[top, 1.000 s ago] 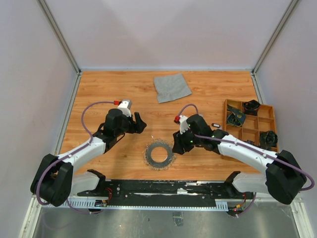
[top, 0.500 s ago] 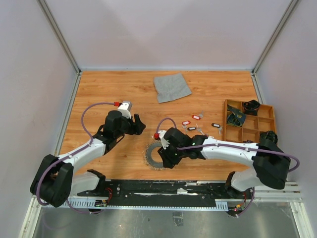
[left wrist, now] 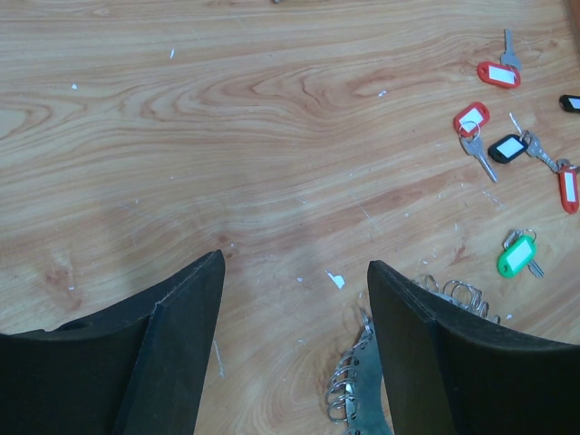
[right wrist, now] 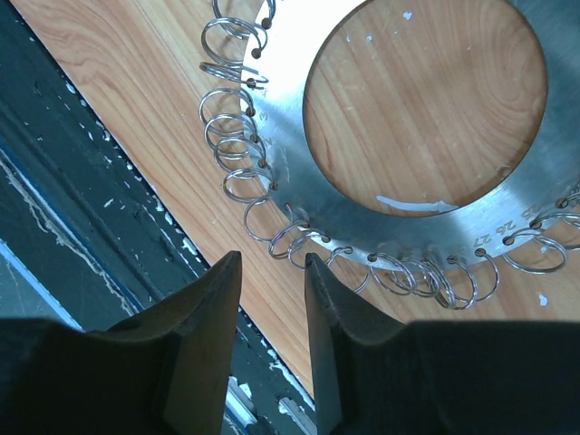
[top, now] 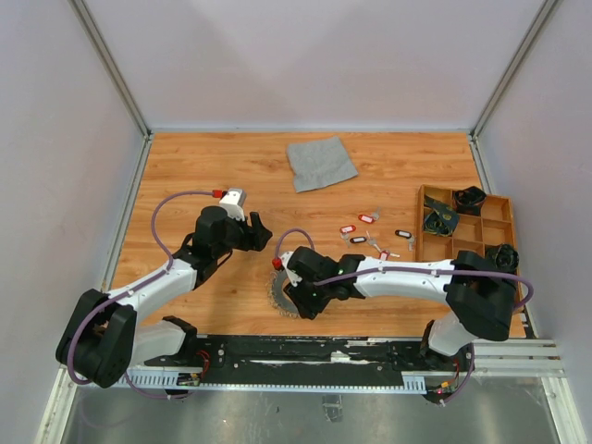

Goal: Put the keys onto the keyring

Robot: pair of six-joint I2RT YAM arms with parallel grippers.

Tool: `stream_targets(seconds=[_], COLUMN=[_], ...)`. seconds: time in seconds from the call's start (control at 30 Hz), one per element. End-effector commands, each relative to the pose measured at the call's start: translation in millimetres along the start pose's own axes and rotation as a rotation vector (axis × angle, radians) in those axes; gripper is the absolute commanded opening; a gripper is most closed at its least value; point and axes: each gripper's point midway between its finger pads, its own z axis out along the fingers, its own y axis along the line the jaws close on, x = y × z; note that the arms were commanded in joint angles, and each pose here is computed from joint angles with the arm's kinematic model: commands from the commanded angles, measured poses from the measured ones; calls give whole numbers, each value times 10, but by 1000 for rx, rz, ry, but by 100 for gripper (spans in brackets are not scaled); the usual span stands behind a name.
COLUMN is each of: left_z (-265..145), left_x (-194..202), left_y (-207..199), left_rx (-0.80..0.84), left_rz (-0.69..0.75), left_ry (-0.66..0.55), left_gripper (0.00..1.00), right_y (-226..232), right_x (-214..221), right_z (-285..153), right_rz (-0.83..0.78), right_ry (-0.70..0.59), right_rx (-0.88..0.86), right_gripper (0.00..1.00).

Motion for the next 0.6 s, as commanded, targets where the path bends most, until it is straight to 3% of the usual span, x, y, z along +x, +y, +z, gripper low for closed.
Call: stream_targets(seconds=[0.0, 0.3, 0.57], left_z=[-19, -3, 6], left_x=[-115, -114, -107], left_y=[-8, -29, -23], left_rx=[10, 21, 19], left_rz=[18, 16, 20], left_ry=[-50, -43, -39], left_gripper=[69, 70, 70], right_y=[-38, 148, 185], right_x=[17, -50, -3], right_z=[-9, 59, 127], right_rz=[-6, -10, 10], right_ry=[26, 6, 29], right_rx=[46, -58, -81], right_gripper=[33, 26, 30])
